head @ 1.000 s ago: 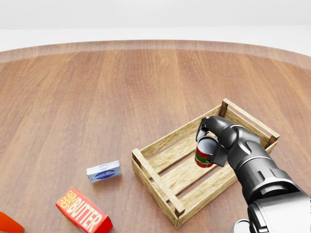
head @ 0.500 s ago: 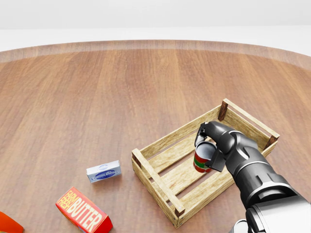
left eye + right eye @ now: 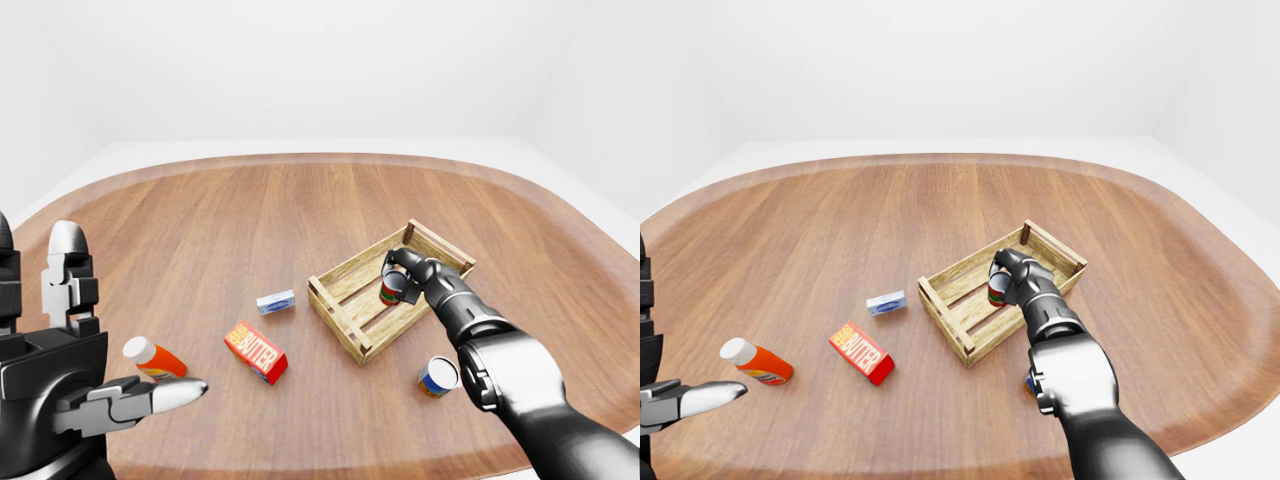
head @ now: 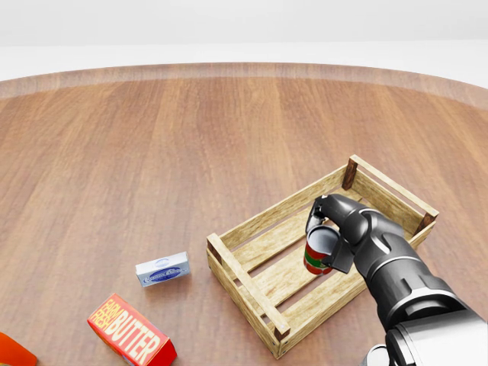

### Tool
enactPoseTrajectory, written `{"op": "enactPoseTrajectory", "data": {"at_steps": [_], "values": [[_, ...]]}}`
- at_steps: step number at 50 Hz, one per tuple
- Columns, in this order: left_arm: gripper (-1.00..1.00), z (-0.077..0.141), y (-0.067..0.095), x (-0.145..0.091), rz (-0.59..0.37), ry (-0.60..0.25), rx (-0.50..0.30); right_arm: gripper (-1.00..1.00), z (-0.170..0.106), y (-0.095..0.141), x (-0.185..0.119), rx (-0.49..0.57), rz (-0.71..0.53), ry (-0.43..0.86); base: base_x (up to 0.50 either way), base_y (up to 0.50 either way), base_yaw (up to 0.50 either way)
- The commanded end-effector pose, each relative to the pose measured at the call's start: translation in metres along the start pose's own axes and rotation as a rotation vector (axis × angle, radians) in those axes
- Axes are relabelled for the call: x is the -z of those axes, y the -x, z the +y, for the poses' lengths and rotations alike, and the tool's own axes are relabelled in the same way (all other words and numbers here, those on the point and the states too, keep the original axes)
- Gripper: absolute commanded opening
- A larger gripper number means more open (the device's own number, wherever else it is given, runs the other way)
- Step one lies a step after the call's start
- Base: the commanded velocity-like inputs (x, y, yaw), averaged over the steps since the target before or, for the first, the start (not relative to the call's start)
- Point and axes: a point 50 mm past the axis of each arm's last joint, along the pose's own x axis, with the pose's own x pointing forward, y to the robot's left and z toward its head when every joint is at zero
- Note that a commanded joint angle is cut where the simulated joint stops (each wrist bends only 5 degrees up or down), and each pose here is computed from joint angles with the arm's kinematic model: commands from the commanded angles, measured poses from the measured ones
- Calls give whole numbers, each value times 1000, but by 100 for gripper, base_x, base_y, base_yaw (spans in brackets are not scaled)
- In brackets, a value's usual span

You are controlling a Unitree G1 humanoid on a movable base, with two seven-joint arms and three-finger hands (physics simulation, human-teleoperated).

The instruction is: Pick up the tomato sauce, and put it in the wooden tray.

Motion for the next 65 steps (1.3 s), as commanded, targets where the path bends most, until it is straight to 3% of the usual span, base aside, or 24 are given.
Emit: {"op": "enactPoseTrajectory", "data": {"at_steps": [1,4,6,7,9,34,42,54,60,65], "values": [[98,1,0,-1,-3,-1,-1,-100,-3,0,-2,19,-5,5,0,0,0],[98,0,0,-1,-4,-1,-1,-85,-3,0,-2,19,-6,6,0,0,0],[98,1,0,-1,-4,-1,-1,-47,-3,0,-2,22,-6,3,0,0,0],[98,1,0,-2,-6,-1,-3,18,-4,0,-2,25,-6,0,0,0,0],[98,1,0,-2,-8,-1,-4,100,-4,0,-1,27,-4,2,0,0,0],[99,2,1,-1,-3,-1,-4,100,-11,1,2,43,-2,-28,0,0,0],[99,1,0,-1,-2,-1,-3,100,-36,6,-10,125,-44,-67,0,0,0],[99,2,1,-2,-9,-1,-7,100,-86,23,-34,359,-174,-275,0,0,0],[98,1,1,-2,-5,-2,-4,100,-94,30,-43,377,-278,-431,0,0,0],[98,1,1,-3,-6,-3,-5,100,-99,40,-57,345,-447,-585,0,0,0]]}}
